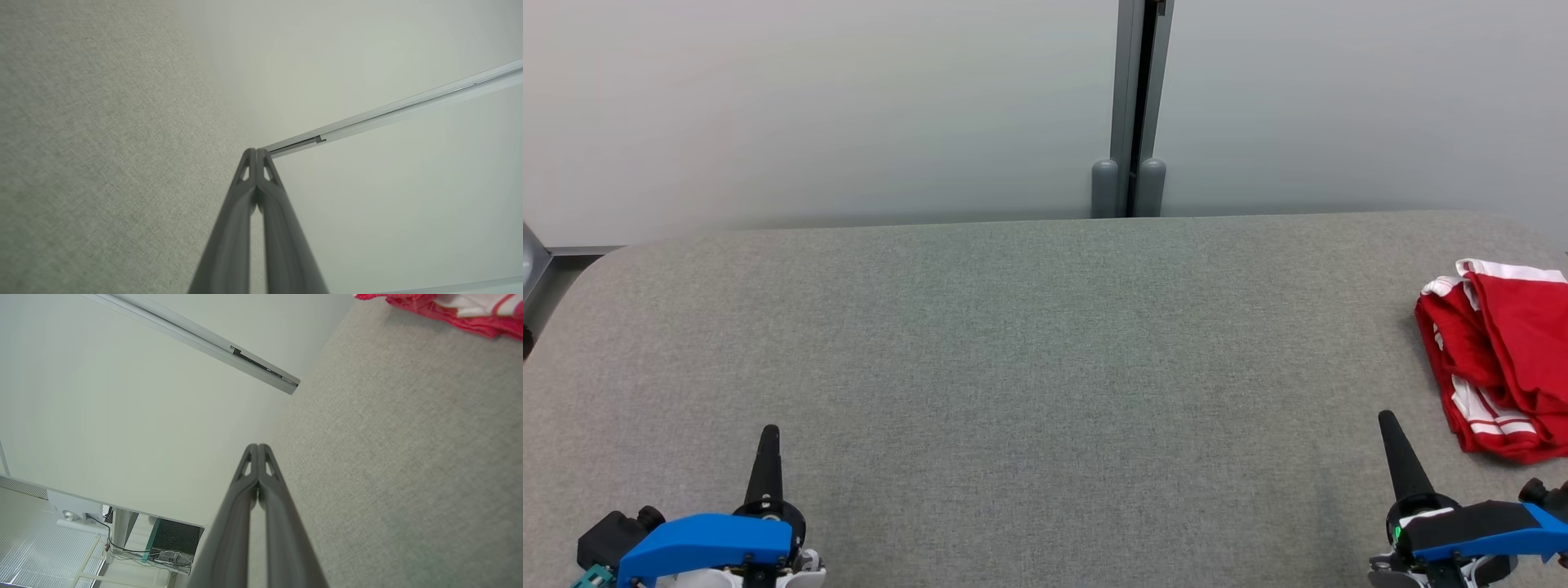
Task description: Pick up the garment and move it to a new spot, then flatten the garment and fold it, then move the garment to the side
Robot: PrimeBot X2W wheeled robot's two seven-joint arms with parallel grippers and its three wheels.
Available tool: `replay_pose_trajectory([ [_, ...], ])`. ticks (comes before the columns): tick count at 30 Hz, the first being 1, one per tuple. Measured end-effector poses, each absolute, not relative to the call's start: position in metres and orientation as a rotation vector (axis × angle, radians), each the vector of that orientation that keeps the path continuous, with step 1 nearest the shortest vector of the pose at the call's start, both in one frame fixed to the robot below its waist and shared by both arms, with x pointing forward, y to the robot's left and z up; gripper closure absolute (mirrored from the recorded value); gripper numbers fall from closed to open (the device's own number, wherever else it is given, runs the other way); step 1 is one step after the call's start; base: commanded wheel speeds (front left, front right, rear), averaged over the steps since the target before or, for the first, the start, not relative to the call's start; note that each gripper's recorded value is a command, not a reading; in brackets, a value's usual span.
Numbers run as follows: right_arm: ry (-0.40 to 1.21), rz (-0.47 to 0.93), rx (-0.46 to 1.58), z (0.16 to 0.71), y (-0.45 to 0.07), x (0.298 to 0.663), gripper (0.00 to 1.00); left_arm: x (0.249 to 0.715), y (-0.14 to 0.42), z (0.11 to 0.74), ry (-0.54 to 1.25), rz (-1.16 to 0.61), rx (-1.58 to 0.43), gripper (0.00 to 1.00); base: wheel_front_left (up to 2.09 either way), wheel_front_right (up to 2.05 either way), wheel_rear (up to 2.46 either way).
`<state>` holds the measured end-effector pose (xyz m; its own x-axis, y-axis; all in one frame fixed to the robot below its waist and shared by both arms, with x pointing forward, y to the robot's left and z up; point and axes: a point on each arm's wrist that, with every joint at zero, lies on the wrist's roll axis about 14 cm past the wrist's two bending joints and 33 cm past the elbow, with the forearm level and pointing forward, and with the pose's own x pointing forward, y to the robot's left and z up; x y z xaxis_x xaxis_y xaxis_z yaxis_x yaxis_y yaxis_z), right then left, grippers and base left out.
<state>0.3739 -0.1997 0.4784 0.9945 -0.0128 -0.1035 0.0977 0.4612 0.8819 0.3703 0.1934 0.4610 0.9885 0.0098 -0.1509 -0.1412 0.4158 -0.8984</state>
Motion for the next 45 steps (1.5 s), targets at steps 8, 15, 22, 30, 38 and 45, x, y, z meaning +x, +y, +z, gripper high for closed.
replay_pose_trajectory([
  [8,0.076,-0.063,1.17,0.482,-0.2,0.376,1.0,0.373,0.196,0.467,0.11,0.092,-1.212,1.0,0.0,0.0,0.0],
  [15,0.065,-0.055,1.236,0.486,-0.199,0.378,1.0,0.377,0.195,0.473,0.096,0.079,-1.271,1.0,0.0,0.0,0.0],
  [22,0.054,-0.047,1.297,0.49,-0.199,0.38,1.0,0.379,0.196,0.478,0.082,0.072,-1.327,1.0,0.0,0.0,0.0],
  [30,0.045,-0.042,1.363,0.492,-0.199,0.381,1.0,0.38,0.198,0.483,0.066,0.064,-1.386,1.0,0.0,0.0,0.0],
  [38,0.031,-0.031,1.425,0.497,-0.199,0.384,1.0,0.382,0.198,0.488,0.055,0.05,-1.44,1.0,0.0,0.0,0.0],
  [45,0.023,-0.024,1.475,0.499,-0.199,0.385,1.0,0.384,0.199,0.494,0.04,0.037,-1.485,1.0,0.0,0.0,0.0],
])
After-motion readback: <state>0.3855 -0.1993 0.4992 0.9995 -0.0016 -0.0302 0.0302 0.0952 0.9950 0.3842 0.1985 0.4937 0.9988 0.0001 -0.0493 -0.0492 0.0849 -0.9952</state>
